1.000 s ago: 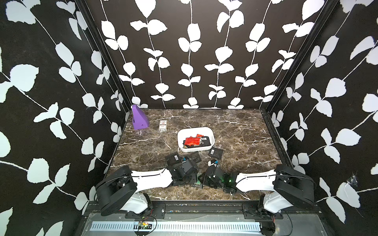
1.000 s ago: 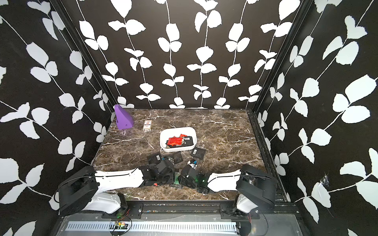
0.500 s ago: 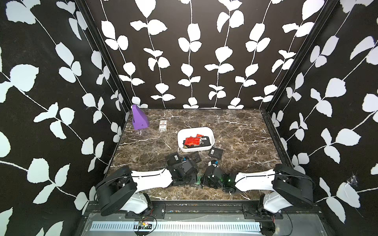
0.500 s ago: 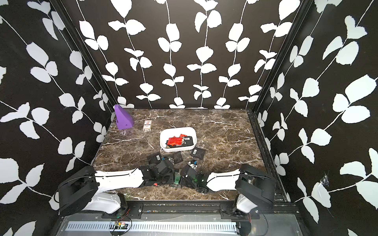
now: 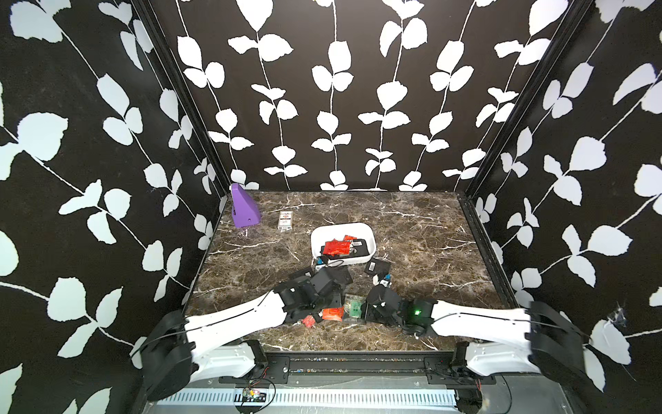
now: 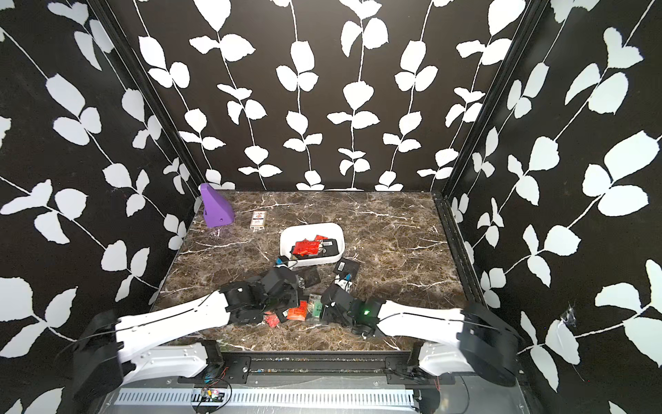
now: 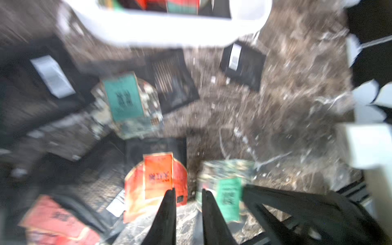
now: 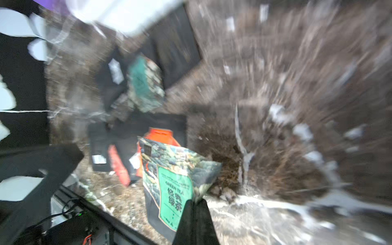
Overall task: Put the tea bags into the storage box
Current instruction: Pick up the tea bag from the center of the board, then place the tea bag in the storage box.
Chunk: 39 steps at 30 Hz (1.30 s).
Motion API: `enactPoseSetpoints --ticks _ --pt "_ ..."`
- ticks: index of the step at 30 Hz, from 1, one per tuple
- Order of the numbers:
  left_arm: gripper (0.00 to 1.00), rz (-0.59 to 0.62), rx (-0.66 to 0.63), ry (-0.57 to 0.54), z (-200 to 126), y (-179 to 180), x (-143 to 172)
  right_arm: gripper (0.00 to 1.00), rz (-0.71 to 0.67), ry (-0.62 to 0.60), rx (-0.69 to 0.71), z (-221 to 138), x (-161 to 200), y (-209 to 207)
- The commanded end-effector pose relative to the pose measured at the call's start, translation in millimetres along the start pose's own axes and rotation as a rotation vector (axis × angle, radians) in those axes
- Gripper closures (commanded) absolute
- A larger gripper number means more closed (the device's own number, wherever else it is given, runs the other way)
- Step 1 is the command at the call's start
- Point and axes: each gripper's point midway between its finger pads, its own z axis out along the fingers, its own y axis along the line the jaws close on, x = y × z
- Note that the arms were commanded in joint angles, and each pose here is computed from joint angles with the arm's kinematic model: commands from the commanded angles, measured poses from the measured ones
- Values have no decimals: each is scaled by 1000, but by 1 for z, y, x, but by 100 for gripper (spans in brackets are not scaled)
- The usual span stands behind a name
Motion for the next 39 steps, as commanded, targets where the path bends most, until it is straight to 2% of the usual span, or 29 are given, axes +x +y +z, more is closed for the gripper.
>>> enactPoseSetpoints --ticks 1,5,7,12,16,20,26,31,39 --pt "77 36 -145 -5 -7 41 1 100 -97 -111 82 -40 -35 -9" --pt "68 8 -159 11 -7 52 7 100 -102 -177 52 -71 -72 -5" --pt "66 -18 -142 27 -4 53 12 100 -97 -193 36 -80 -93 -1" --pt "64 -67 -87 66 6 52 28 100 -120 -181 -6 -74 -143 25" --pt "57 -90 -69 94 11 54 38 100 -148 -113 -21 -37 -170 49" --pt "56 -96 -67 102 12 59 45 100 -127 -40 -57 11 -184 72" --pt "55 -127 -50 109 12 67 55 100 -112 27 16 72 -192 73" --pt "54 -140 -33 127 11 70 63 100 -100 36 61 96 -197 67" --pt "55 -139 7 151 16 65 69 100 -47 -7 86 111 -215 55"
